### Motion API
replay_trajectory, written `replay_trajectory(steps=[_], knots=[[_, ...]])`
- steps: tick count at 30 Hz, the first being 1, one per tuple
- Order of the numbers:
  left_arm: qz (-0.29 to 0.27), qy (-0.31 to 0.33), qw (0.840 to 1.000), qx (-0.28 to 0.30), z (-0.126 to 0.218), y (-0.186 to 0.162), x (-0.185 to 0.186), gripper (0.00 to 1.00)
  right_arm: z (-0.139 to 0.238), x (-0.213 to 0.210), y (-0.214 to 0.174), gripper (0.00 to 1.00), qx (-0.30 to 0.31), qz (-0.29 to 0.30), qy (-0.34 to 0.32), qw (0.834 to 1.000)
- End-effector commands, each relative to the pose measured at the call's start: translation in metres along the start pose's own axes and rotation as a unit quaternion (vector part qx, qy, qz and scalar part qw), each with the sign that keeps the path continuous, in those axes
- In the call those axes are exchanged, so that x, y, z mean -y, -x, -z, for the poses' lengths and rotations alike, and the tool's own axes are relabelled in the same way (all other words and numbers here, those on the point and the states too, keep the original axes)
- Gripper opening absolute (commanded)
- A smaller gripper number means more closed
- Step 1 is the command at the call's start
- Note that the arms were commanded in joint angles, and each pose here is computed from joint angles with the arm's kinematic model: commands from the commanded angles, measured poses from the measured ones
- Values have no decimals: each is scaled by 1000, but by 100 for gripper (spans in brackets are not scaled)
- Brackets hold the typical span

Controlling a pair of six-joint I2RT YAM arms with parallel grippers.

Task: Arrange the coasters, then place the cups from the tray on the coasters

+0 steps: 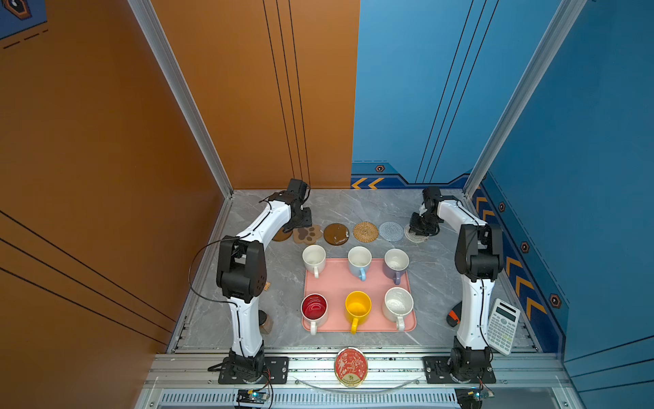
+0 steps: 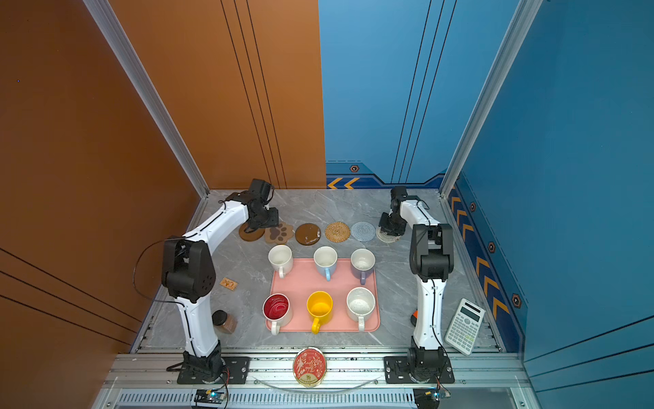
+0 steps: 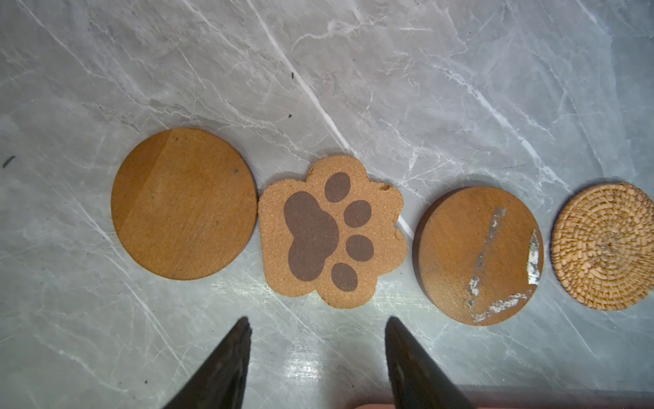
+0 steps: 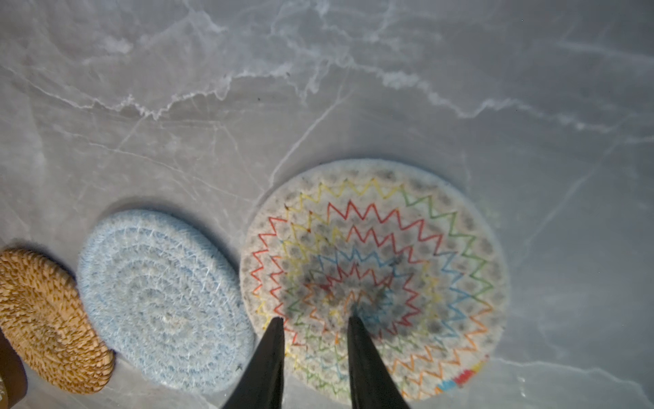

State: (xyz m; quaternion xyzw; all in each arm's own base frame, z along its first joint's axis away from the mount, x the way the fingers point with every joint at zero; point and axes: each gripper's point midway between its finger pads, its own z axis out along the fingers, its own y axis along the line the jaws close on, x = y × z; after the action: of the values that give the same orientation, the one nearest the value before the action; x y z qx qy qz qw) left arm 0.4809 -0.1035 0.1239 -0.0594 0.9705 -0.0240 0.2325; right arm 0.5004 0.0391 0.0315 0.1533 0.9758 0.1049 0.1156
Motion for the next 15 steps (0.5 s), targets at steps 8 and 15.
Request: replay_trajectory(steps=[8,15], knots=[[-4,9,1000,24,28,7,-2,62,5,-4,1,29,0,-1,-2,1000],[-8,-1,999,52,48,20,10,62,37,-16,18,30,38,0,12,999]])
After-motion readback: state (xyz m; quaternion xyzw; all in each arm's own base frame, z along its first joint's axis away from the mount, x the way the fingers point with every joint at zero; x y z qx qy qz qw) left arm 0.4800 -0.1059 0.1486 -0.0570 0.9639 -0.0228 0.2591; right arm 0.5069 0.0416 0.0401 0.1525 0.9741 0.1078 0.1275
